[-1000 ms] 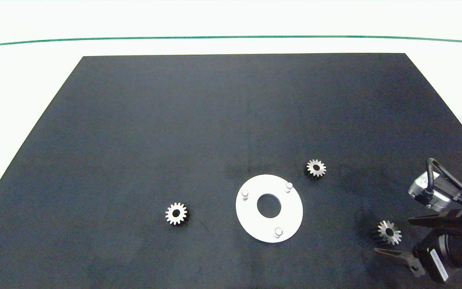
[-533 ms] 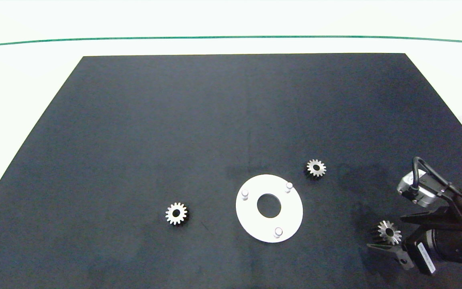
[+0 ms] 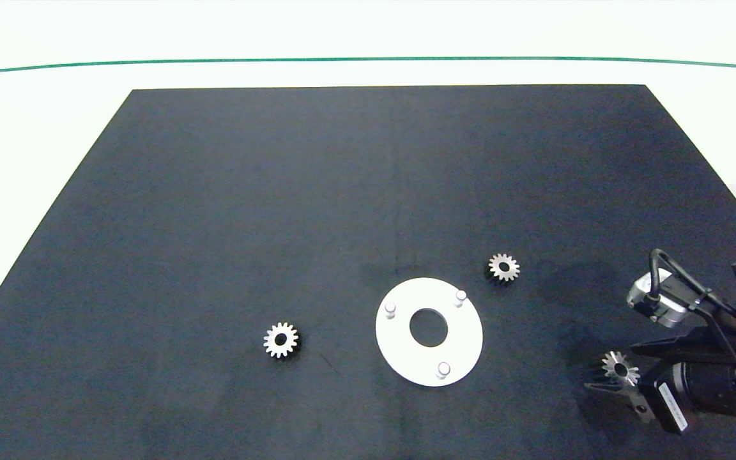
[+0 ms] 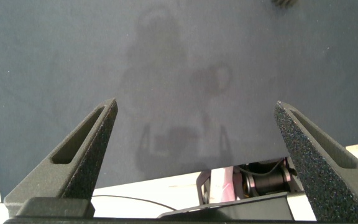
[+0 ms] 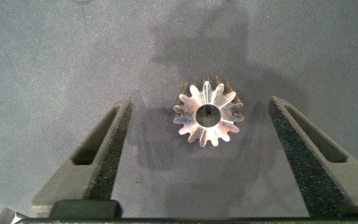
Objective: Install three planetary gears onto the carrier pins
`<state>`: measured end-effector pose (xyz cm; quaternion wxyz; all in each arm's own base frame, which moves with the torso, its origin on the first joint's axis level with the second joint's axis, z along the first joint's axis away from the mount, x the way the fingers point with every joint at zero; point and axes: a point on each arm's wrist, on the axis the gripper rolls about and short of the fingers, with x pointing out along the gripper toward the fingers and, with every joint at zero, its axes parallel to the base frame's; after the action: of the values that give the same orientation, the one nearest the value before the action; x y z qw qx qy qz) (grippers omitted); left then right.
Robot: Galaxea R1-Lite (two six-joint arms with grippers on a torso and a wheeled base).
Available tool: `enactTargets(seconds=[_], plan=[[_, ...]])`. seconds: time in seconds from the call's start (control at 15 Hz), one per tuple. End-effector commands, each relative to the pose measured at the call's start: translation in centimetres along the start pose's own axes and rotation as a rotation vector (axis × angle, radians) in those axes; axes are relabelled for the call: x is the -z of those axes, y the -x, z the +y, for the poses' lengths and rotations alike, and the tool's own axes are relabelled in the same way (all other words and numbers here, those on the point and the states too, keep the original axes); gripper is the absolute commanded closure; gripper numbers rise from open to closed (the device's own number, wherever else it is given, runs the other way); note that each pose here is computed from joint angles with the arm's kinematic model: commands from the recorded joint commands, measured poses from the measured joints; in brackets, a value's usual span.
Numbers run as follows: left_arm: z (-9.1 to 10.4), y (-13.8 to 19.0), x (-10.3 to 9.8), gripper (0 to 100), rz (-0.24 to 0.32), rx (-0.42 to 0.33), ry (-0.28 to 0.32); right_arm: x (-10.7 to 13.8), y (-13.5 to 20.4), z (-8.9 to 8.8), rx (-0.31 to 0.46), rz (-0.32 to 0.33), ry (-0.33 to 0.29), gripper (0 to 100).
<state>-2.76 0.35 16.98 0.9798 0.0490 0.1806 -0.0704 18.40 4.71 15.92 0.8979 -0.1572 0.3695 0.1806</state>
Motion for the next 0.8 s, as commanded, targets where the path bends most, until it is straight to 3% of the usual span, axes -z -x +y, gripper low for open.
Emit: enactTargets(seconds=[0.07, 0.8], plan=[[0.00, -0.02, 0.01, 0, 0.005, 0.002, -0.001, -0.03, -0.21, 0.01, -0.003, 0.006, 0.003, 18], [0.07, -0.35, -0.60, 0, 0.001, 0.014, -0.004, -0.20, -0.89, -0.07, -0.004, 0.009, 0.004, 39]])
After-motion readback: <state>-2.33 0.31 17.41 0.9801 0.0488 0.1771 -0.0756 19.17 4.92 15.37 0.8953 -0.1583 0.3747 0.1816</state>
